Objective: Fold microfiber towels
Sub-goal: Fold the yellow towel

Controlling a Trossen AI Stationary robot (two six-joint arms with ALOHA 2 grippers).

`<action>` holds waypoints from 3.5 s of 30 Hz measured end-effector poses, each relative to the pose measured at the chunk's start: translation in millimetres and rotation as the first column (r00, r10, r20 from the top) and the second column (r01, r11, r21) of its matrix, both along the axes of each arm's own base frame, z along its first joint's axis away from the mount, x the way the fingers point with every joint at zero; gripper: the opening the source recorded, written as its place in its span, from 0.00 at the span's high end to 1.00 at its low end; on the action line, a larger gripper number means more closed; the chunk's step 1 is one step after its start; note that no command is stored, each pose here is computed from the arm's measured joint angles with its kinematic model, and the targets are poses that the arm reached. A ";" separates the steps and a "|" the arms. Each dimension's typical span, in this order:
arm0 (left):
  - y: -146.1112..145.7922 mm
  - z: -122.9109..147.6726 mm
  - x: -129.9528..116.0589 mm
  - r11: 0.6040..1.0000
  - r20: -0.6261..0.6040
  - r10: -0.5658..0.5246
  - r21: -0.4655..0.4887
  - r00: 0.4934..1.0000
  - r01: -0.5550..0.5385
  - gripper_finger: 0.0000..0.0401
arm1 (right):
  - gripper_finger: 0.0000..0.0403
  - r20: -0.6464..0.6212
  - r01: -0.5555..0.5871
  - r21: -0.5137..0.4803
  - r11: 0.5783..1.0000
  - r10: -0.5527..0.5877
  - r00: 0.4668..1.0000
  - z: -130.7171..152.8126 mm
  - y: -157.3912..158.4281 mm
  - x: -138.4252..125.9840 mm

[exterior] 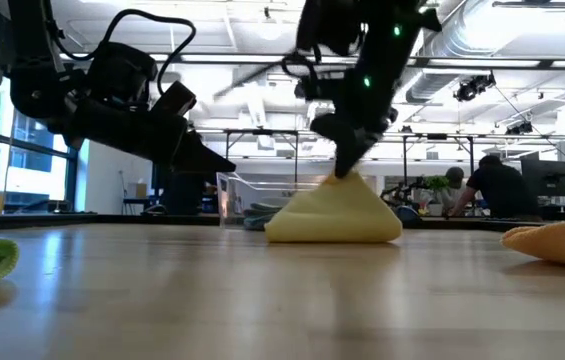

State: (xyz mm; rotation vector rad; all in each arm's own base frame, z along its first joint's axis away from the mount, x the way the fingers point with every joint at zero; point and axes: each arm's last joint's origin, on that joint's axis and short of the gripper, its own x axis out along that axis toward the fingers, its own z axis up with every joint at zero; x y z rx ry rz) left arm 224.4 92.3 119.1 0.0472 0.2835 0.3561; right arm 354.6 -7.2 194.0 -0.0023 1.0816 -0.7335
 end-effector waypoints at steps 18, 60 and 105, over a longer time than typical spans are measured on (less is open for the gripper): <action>-6.5 -3.2 1.7 0.992 0.000 -0.077 -0.097 0.997 0.076 1.00 | 1.00 0.019 0.110 -0.021 0.994 -0.110 0.994 -27.4 -32.1 -14.1; -21.3 -6.2 4.6 0.961 0.001 -0.070 -0.266 0.998 0.067 1.00 | 0.97 0.361 -0.438 0.483 0.758 0.283 0.888 -72.4 23.7 -39.7; -29.6 -7.1 43.3 0.964 -0.133 -0.191 -0.212 0.972 0.160 0.94 | 0.96 0.288 -0.258 0.332 0.907 0.163 0.944 -42.9 -5.6 -32.4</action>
